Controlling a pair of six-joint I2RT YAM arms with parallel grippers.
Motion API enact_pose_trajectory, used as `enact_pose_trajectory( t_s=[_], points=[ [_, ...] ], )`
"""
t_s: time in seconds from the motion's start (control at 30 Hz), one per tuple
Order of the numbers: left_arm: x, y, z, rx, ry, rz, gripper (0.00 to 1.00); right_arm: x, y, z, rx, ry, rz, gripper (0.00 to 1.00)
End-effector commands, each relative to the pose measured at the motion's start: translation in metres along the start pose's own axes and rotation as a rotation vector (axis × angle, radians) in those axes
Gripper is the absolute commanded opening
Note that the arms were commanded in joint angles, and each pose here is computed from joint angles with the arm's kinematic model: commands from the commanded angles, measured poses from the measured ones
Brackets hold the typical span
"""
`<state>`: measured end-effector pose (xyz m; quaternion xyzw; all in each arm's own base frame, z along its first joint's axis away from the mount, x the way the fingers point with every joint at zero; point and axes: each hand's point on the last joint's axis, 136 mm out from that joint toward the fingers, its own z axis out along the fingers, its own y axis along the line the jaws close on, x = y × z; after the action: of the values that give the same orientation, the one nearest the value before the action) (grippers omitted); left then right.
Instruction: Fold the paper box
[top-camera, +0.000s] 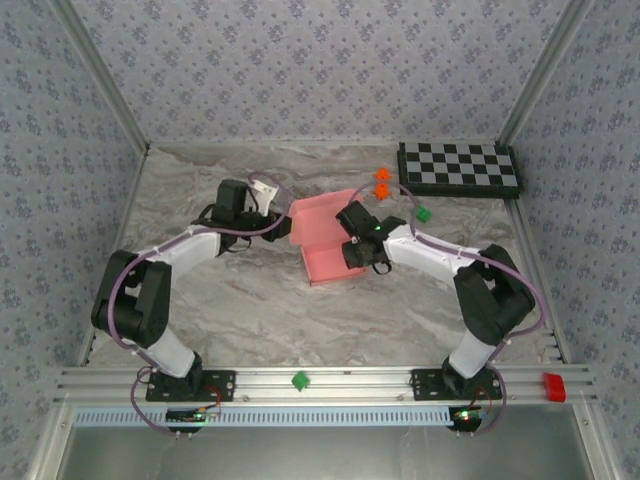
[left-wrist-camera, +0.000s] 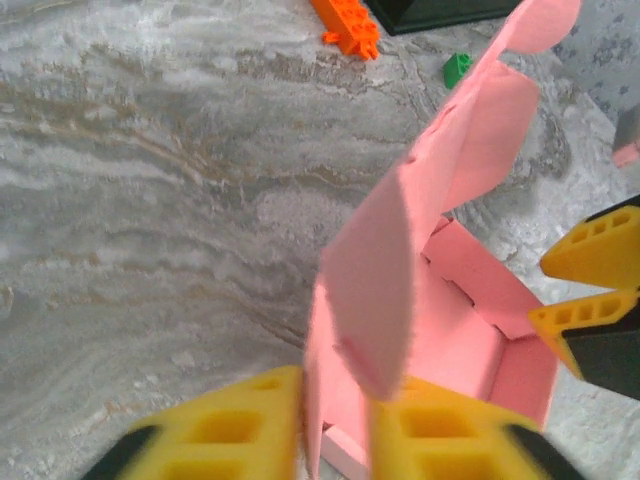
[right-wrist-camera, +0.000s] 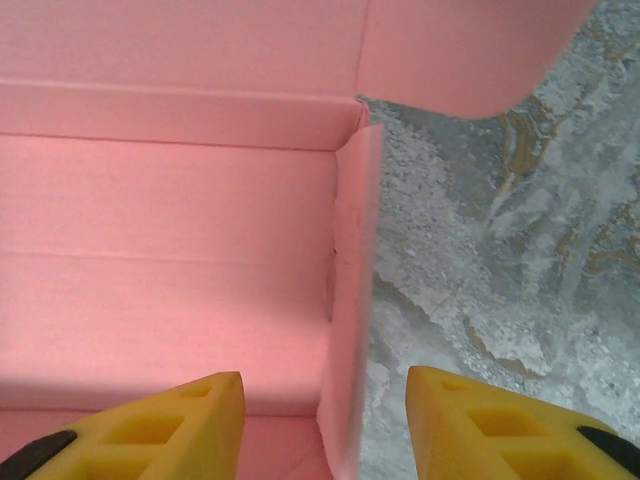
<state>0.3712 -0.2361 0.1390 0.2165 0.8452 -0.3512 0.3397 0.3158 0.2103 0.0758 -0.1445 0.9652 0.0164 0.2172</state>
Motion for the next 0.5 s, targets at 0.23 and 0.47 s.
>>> enact_pose_trajectory(
  t_s=[0.23,0.47],
  points=[
    [-0.037,-0.014,-0.025,-0.048,-0.083,0.115,0.52,-0.009,-0.024,-0.026,-0.056,-0.127,0.146,0.48],
    [-0.054,0.003,-0.056,-0.195,-0.114,0.087,0.54,-0.002,-0.047,-0.028,-0.065,-0.140,0.224,0.48]
  ],
)
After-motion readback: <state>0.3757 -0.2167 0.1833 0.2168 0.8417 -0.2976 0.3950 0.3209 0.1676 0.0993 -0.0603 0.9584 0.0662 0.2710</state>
